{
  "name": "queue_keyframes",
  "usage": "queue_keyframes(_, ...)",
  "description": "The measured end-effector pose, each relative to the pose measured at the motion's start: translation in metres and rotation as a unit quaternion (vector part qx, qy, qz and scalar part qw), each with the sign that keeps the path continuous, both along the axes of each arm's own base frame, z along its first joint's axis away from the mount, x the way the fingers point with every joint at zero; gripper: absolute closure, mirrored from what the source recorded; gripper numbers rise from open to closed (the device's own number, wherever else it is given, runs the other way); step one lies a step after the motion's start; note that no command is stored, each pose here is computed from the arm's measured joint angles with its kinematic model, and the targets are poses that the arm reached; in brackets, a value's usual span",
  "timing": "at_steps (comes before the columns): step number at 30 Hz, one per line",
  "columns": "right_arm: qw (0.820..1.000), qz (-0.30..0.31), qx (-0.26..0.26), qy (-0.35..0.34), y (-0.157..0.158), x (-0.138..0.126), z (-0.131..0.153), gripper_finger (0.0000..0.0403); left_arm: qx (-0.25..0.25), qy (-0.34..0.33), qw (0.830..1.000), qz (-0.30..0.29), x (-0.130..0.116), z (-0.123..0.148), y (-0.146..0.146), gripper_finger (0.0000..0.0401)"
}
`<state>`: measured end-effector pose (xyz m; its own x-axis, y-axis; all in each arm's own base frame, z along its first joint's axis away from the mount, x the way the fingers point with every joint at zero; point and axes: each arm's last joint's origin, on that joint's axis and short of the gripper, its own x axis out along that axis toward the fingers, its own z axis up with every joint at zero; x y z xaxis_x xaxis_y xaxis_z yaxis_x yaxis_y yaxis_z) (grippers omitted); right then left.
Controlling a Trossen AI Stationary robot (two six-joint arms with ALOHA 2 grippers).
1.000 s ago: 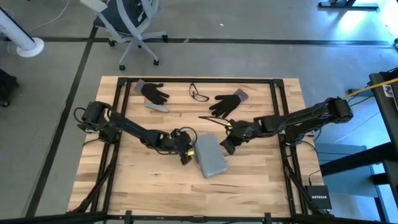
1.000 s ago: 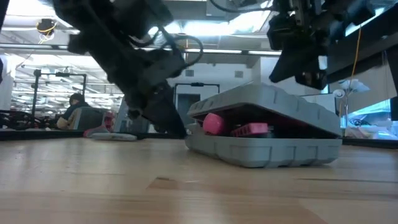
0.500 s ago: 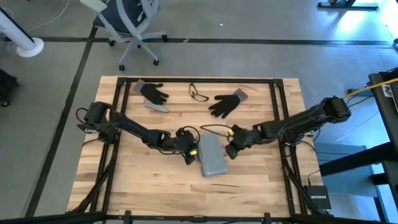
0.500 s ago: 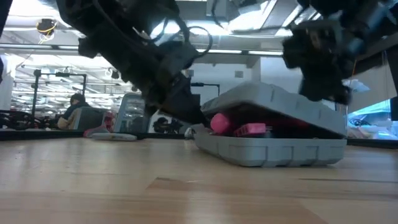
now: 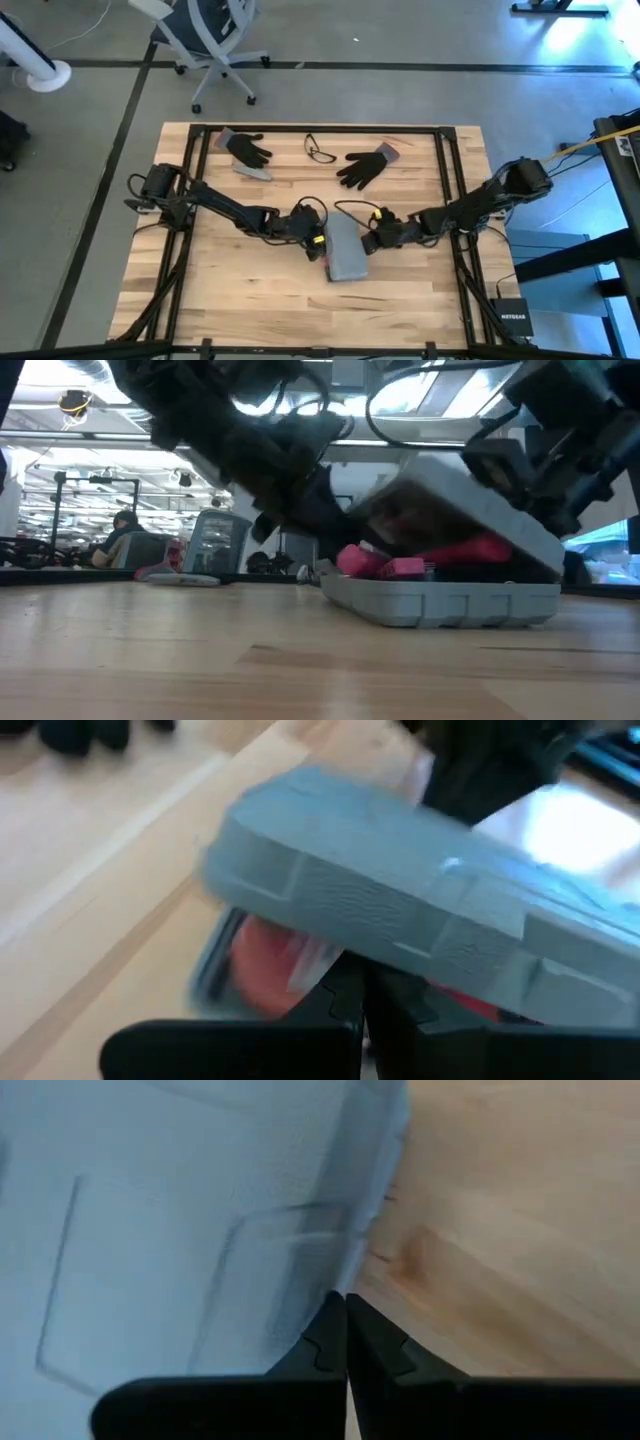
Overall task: Prefit tool cases
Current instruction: Open the gray prefit tool case
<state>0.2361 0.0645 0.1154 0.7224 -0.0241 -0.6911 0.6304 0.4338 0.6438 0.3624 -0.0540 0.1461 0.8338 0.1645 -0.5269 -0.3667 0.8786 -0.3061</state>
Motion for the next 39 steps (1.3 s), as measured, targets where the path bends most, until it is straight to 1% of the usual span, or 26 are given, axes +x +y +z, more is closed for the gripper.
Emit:
queue_keyframes(4, 0.998, -0.005, 0.023, -0.056, 0.002, 0.018, -0.012, 0.0403, 0.007, -0.017, 1.0, -0.008, 0.009, 0.011, -0.002, 0.0401)
queue_keyframes(6, 0.997, -0.003, 0.03, -0.07, 0.002, 0.027, -0.018, 0.0403, 0.007, -0.026, 1.0, -0.011, 0.014, 0.017, -0.003, 0.0401)
queue_keyframes(7, 0.995, 0.002, 0.042, -0.086, 0.002, 0.034, -0.016, 0.0403, 0.01, -0.031, 0.999, -0.015, 0.017, 0.02, -0.003, 0.0401)
queue_keyframes(9, 0.995, 0.022, 0.048, -0.09, 0.004, 0.045, -0.016, 0.0403, 0.016, -0.027, 0.999, -0.017, 0.02, 0.021, -0.004, 0.0401)
queue_keyframes(10, 0.994, 0.042, 0.045, -0.093, 0.005, 0.049, -0.014, 0.0403, 0.015, -0.028, 0.999, -0.022, 0.022, 0.02, -0.005, 0.0401)
queue_keyframes(13, 0.992, 0.086, 0.034, -0.088, 0.007, 0.052, -0.009, 0.0403, 0.014, -0.016, 1.0, -0.017, 0.024, 0.013, -0.004, 0.0401)
queue_keyframes(15, 0.992, 0.1, 0.033, -0.064, 0.006, 0.047, -0.007, 0.0403, 0.001, -0.013, 1.0, -0.01, 0.027, 0.006, -0.004, 0.0401)
queue_keyframes(17, 0.993, 0.107, 0.031, -0.039, 0.005, 0.04, -0.001, 0.0403, -0.016, 0.005, 1.0, -0.006, 0.027, -0.003, -0.005, 0.0401)
queue_keyframes(21, 0.993, 0.121, 0.013, 0.009, 0.001, 0.025, 0.0, 0.0403, -0.026, 0.012, 1.0, -0.006, 0.028, -0.014, -0.01, 0.0401)
queue_keyframes(23, 0.992, 0.125, 0.003, -0.004, 0.0, 0.023, 0.007, 0.0403, -0.031, 0.017, 0.999, -0.015, 0.028, -0.017, -0.013, 0.0401)
queue_keyframes(25, 0.993, 0.122, 0.004, 0.004, -0.004, 0.02, 0.013, 0.0403, -0.038, 0.027, 0.999, -0.017, 0.028, -0.024, -0.014, 0.0401)
queue_keyframes(27, 0.991, 0.125, 0.0, 0.048, -0.006, 0.01, 0.011, 0.0403, -0.052, 0.033, 0.998, -0.025, 0.027, -0.025, -0.017, 0.0401)
queue_keyframes(29, 0.989, 0.133, -0.01, 0.071, -0.008, 0.002, 0.017, 0.0403, -0.049, 0.032, 0.998, -0.028, 0.028, -0.027, -0.02, 0.0401)
queue_keyframes(32, 0.989, 0.133, -0.014, 0.056, -0.011, -0.008, 0.037, 0.0403, -0.04, 0.032, 0.998, -0.034, 0.028, -0.027, -0.02, 0.0401)
queue_keyframes(34, 0.992, 0.118, -0.024, 0.041, -0.013, -0.016, 0.05, 0.0403, -0.031, 0.033, 0.998, -0.034, 0.028, -0.027, -0.019, 0.0401)
queue_keyframes(37, 0.996, 0.077, -0.038, -0.024, -0.018, -0.024, 0.075, 0.0403, -0.022, 0.034, 0.999, -0.027, 0.028, -0.028, -0.015, 0.0401)
queue_keyframes(39, 0.996, 0.046, -0.05, -0.066, -0.021, -0.029, 0.091, 0.0403, -0.021, 0.036, 0.999, -0.022, 0.028, -0.028, -0.011, 0.0401)
